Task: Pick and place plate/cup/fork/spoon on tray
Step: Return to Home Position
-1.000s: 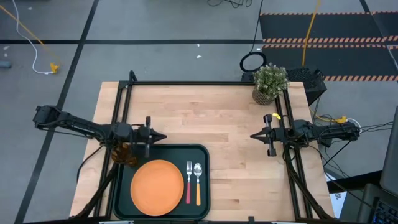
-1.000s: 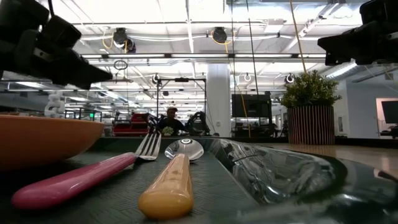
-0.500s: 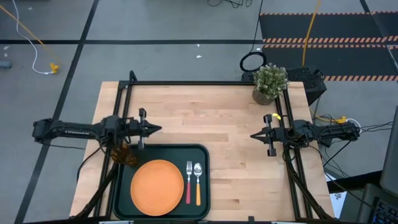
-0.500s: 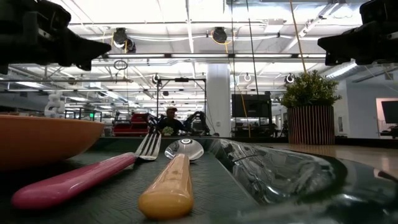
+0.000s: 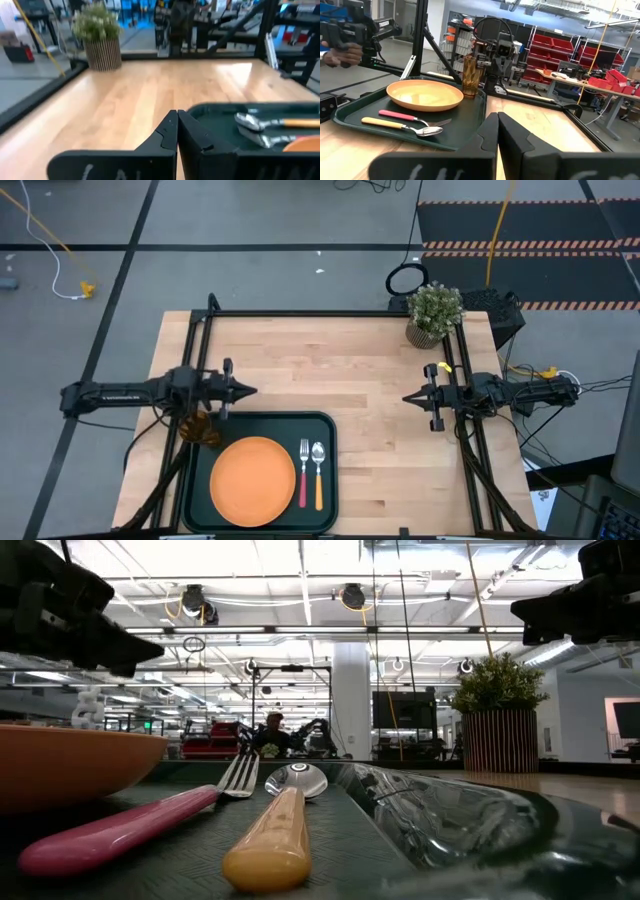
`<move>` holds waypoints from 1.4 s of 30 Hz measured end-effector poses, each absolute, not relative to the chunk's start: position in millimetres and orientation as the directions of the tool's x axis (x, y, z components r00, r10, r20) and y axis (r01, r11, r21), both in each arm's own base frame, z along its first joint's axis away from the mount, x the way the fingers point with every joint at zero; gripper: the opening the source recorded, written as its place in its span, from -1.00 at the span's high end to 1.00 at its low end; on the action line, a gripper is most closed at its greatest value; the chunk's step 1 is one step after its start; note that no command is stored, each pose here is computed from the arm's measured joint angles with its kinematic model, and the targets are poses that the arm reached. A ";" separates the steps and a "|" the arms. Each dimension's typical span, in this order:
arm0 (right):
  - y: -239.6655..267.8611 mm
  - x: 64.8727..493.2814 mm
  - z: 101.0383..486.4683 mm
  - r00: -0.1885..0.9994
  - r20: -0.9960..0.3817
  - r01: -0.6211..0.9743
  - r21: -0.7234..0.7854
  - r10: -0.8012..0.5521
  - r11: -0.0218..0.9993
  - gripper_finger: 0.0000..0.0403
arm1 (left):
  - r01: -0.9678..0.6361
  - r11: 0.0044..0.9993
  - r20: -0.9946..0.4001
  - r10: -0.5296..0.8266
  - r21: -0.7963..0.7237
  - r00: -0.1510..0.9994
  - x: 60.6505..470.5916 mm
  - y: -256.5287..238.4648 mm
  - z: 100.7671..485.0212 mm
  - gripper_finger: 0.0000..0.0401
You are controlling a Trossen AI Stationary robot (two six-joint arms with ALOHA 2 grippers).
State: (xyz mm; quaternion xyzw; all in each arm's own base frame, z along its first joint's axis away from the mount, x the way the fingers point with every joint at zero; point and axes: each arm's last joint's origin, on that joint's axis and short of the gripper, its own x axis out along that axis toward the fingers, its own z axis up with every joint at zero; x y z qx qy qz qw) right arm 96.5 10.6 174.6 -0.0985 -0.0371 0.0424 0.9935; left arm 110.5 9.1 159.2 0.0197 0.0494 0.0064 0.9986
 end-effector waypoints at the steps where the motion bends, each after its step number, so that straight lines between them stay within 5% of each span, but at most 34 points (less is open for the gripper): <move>1: 10.6 96.5 174.6 0.994 0.065 -0.077 -0.199 0.092 0.977 1.00 | -0.013 0.999 -0.115 0.017 0.038 0.993 109.9 9.1 157.6 0.99; 42: 10.6 96.5 174.6 0.994 0.065 -0.077 -0.199 0.092 0.977 1.00 | 0.109 0.991 0.005 -0.110 0.077 0.994 98.4 -6.1 167.0 0.97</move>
